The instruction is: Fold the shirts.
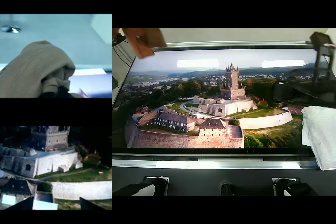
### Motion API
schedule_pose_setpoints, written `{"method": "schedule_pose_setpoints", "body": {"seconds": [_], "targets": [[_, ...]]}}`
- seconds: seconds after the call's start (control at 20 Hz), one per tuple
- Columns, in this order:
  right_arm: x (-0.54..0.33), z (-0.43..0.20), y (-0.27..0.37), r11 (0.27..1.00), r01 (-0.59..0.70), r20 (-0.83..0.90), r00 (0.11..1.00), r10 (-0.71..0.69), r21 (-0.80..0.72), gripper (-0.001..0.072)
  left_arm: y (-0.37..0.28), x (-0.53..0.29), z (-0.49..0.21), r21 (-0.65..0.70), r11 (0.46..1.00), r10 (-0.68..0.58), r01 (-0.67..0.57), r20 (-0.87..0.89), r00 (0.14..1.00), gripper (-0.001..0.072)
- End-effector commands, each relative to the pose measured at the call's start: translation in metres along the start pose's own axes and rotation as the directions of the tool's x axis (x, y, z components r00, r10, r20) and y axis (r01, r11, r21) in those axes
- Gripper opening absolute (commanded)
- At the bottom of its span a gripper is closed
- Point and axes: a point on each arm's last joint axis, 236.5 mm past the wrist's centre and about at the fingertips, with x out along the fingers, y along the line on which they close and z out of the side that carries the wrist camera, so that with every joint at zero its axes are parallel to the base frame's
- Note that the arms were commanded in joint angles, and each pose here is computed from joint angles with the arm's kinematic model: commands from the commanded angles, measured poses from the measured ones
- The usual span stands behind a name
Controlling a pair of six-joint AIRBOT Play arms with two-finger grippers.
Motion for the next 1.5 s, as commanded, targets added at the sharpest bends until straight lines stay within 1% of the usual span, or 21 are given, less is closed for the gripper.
{"method": "schedule_pose_setpoints", "body": {"seconds": [0.0,0.1,0.15,0.25,0.3,0.4,0.45,0.5,0.55,0.6,0.65,0.75,0.85,0.9,0.95,1.05,1.1,1.2,1.25,1.3,1.45], "targets": [[-0.035,-0.025,-0.006,1.0,0.019,-0.036,0.999,-0.02,-0.02,0.0673,-0.11,-0.049,-0.093,0.044,0.962,-0.234,0.269,-0.371,0.899,0.0021],[-0.037,-0.053,-0.013,0.999,0.044,-0.154,0.987,-0.047,-0.022,0.0673,-0.163,-0.047,-0.172,0.031,0.909,-0.327,0.416,-0.566,0.757,0.0021],[-0.038,-0.064,-0.016,0.998,0.057,-0.202,0.978,-0.06,-0.024,0.0673,-0.191,-0.046,-0.214,0.041,0.866,-0.36,0.498,-0.639,0.68,0.0021],[-0.041,-0.081,-0.023,0.996,0.088,-0.273,0.958,-0.093,-0.03,0.0673,-0.226,-0.053,-0.301,0.087,0.75,-0.364,0.656,-0.774,0.518,0.0022],[-0.043,-0.084,-0.027,0.994,0.102,-0.287,0.952,-0.107,-0.032,0.0673,-0.23,-0.058,-0.34,0.064,0.727,-0.34,0.683,-0.831,0.44,0.0022],[-0.044,-0.086,-0.03,0.993,0.116,-0.296,0.948,-0.121,-0.033,0.0671,-0.226,-0.065,-0.404,0.003,0.731,-0.282,0.683,-0.909,0.306,0.0023],[-0.044,-0.085,-0.03,0.993,0.116,-0.294,0.948,-0.12,-0.032,0.0661,-0.222,-0.064,-0.422,-0.017,0.745,-0.264,0.667,-0.926,0.272,0.0026],[-0.042,-0.085,-0.03,0.993,0.116,-0.29,0.95,-0.119,-0.029,0.0618,-0.22,-0.06,-0.432,-0.026,0.756,-0.254,0.654,-0.933,0.256,0.0137],[-0.038,-0.083,-0.03,0.993,0.114,-0.282,0.952,-0.117,-0.028,0.0618,-0.219,-0.054,-0.431,-0.027,0.762,-0.254,0.647,-0.932,0.26,0.047],[-0.032,-0.081,-0.03,0.993,0.111,-0.271,0.956,-0.115,-0.027,0.0618,-0.218,-0.047,-0.421,-0.019,0.768,-0.26,0.641,-0.923,0.284,0.072],[-0.022,-0.079,-0.03,0.994,0.11,-0.264,0.958,-0.113,-0.027,0.0618,-0.213,-0.039,-0.402,-0.001,0.777,-0.263,0.629,-0.909,0.323,0.072],[0.002,-0.089,-0.032,0.993,0.114,-0.326,0.938,-0.116,-0.028,0.0618,-0.188,-0.026,-0.359,0.035,0.81,-0.248,0.586,-0.884,0.396,0.072],[0.029,-0.111,-0.027,0.995,0.094,-0.44,0.893,-0.093,-0.018,0.0617,-0.15,-0.017,-0.329,0.018,0.884,-0.227,0.468,-0.857,0.462,0.0719],[0.041,-0.131,-0.019,0.998,0.06,-0.527,0.848,-0.052,-0.002,0.0617,-0.129,-0.014,-0.326,-0.017,0.925,-0.212,0.38,-0.853,0.477,0.0719],[0.051,-0.156,-0.006,1.0,-0.006,-0.614,0.789,0.016,0.019,0.0617,-0.11,-0.017,-0.333,-0.055,0.954,-0.196,0.296,-0.861,0.47,0.0719],[0.068,-0.202,0.014,0.991,-0.106,-0.713,0.688,0.133,0.083,0.0617,-0.08,-0.037,-0.375,-0.11,0.976,-0.176,0.187,-0.905,0.387,0.0713],[0.076,-0.224,0.015,0.987,-0.114,-0.741,0.652,0.158,0.11,0.0616,-0.075,-0.053,-0.405,-0.147,0.977,-0.19,0.154,-0.928,0.321,0.0647],[0.089,-0.263,0.009,0.985,-0.083,-0.783,0.599,0.168,0.148,0.0612,-0.087,-0.079,-0.458,-0.261,0.96,-0.278,0.104,-0.936,0.218,0.0646],[0.094,-0.278,0.006,0.985,-0.073,-0.794,0.583,0.171,0.159,0.0611,-0.101,-0.087,-0.482,-0.332,0.94,-0.341,0.076,-0.921,0.19,0.0624],[0.098,-0.289,0.005,0.983,-0.067,-0.8,0.574,0.177,0.169,0.0611,-0.113,-0.088,-0.499,-0.389,0.92,-0.392,0.055,-0.9,0.192,0.0599],[0.099,-0.307,0.019,0.965,-0.113,-0.805,0.534,0.259,0.236,0.0615,-0.139,-0.08,-0.529,-0.496,0.868,-0.474,-0.022,-0.841,0.26,0.0599]]}}
